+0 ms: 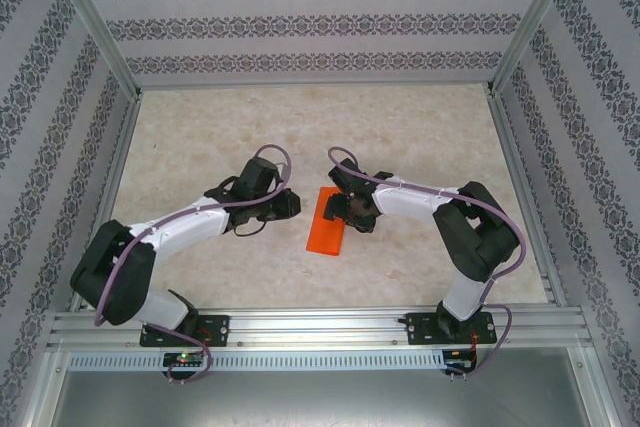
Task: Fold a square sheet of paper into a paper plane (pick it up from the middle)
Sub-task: Fold the square sheet of paper in half at the center of the table, then hold the square sheet of paper at the center of the table, then fold the square sheet of paper in half at the center of the table.
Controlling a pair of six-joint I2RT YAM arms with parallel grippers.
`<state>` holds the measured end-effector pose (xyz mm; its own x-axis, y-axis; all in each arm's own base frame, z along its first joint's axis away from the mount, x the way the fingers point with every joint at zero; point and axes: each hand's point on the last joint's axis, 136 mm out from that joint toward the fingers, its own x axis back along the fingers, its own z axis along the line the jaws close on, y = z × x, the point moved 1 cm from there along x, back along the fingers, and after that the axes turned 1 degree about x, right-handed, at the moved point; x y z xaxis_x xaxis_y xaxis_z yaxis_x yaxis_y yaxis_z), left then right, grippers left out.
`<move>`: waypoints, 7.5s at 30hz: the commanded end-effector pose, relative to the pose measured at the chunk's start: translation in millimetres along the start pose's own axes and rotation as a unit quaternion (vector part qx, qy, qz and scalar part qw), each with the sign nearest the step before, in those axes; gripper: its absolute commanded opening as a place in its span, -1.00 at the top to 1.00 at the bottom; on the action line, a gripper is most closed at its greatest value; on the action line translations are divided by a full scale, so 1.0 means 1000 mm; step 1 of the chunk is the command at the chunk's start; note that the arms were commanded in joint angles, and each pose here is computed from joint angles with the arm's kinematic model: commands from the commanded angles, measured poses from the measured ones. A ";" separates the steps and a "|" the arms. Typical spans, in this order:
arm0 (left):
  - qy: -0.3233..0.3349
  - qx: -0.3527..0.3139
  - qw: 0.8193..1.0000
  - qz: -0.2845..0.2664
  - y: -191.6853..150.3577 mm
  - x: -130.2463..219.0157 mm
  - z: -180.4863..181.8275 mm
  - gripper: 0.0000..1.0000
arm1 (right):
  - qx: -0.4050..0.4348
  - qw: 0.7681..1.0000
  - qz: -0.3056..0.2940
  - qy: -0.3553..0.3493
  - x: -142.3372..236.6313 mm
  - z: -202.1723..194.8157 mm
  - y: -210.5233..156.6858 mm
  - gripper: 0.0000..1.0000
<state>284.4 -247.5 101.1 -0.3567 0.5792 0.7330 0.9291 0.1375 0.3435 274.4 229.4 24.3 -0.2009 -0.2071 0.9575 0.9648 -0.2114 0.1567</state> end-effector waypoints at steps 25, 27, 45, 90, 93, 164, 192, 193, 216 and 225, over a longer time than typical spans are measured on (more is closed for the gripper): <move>-0.056 0.060 0.988 0.133 -0.017 -0.072 -0.019 1.00 | -0.005 0.997 0.046 -0.054 -0.043 -0.028 -0.027 -0.58; -0.054 0.062 0.987 0.135 -0.017 -0.074 -0.018 1.00 | -0.004 0.997 0.048 -0.054 -0.044 -0.028 -0.028 -0.58; -0.006 0.064 0.984 0.166 -0.037 -0.093 0.009 1.00 | -0.002 0.998 0.044 -0.044 -0.039 -0.019 -0.026 -0.59; 0.026 -0.002 0.999 0.043 0.018 -0.026 -0.017 0.73 | -0.018 1.000 0.011 0.015 -0.011 -0.016 -0.006 -0.46; 0.027 0.000 0.999 0.036 0.019 -0.023 -0.016 0.73 | -0.013 1.000 0.015 0.010 -0.012 -0.019 -0.008 -0.46; -0.043 0.039 0.986 0.156 -0.014 -0.089 -0.026 0.82 | -0.010 0.998 0.053 -0.035 -0.039 -0.032 -0.023 -0.46; 0.042 0.032 0.983 0.175 -0.037 -0.099 0.015 0.90 | -0.037 0.968 -0.115 0.221 0.081 0.020 0.030 0.20; 0.042 0.033 0.983 0.176 -0.038 -0.099 0.015 0.90 | -0.036 0.962 -0.111 0.246 0.082 0.026 0.028 0.30; 0.048 0.032 0.981 0.185 -0.041 -0.102 0.019 0.90 | -0.050 0.975 -0.010 0.214 -0.003 0.003 -0.014 0.80; 0.051 0.031 0.979 0.194 -0.046 -0.102 0.023 0.92 | -0.055 0.982 0.010 0.179 -0.027 -0.020 -0.030 0.78</move>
<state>295.3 -309.5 26.4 -0.0353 0.6067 0.7942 0.9988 -0.0068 0.0495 260.6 236.6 18.1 -0.2859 -0.5910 0.7543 0.9431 -0.3129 0.1124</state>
